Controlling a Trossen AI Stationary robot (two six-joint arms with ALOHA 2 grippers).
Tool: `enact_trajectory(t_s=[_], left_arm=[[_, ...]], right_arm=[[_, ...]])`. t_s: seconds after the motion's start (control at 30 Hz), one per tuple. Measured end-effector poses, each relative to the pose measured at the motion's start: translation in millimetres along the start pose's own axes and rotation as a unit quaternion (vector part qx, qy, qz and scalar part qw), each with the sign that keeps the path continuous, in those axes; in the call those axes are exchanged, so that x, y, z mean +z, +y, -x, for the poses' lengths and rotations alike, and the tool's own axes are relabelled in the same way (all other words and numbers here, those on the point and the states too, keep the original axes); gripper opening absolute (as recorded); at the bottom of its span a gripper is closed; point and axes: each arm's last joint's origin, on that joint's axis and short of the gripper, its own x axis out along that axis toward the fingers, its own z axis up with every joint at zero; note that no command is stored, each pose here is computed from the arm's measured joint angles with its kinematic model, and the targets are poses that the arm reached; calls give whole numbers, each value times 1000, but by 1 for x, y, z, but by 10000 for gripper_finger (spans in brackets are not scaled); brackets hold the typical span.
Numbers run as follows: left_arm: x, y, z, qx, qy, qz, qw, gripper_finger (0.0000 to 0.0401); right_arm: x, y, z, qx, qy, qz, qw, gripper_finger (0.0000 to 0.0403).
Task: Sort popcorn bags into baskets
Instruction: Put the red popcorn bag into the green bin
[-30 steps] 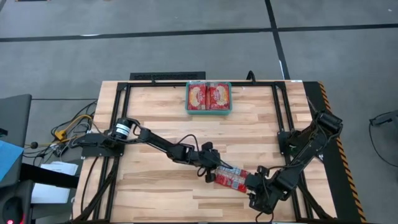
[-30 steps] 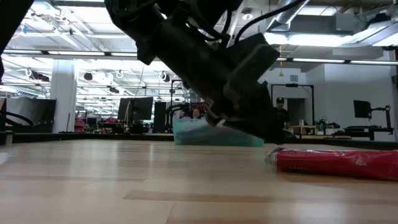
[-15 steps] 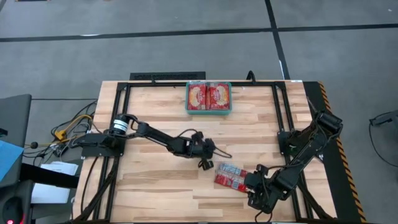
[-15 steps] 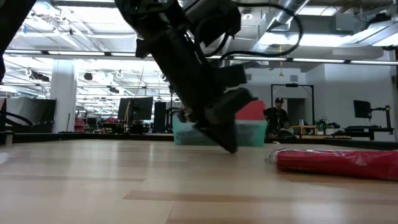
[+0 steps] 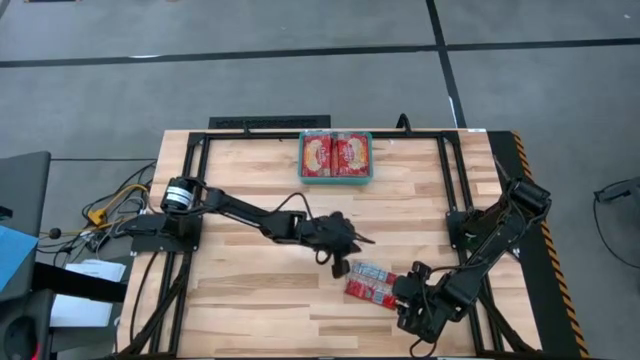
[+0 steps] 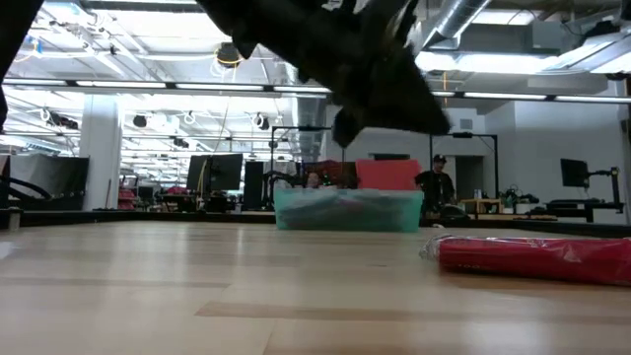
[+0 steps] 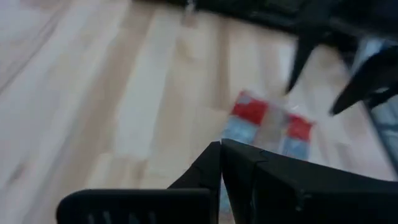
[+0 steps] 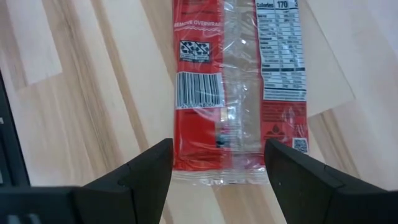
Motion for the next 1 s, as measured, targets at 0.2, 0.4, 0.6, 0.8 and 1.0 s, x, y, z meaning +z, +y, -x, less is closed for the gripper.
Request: enact_trajectory(t_s=[0.2,0.4,0.6,0.8,1.0], left_arm=[[-22,-4,-15,-6,23,-11,1000,0],[-36,-11,-26,-17,17,-4,1000,0],[-36,-8,-26,14,12,-41,999,0],[-36,-8,-26,18,12,-50,999,0],[-37,-7,-26,21,16,-67,997,0]], right_arm=[[0,1,0,4,-1,-2,1000,276],[1,1,0,8,1,-9,1000,276],[4,1,-1,9,0,-15,1000,276],[6,0,-2,8,-1,-19,1000,276],[6,0,-2,7,-1,-18,1000,276]])
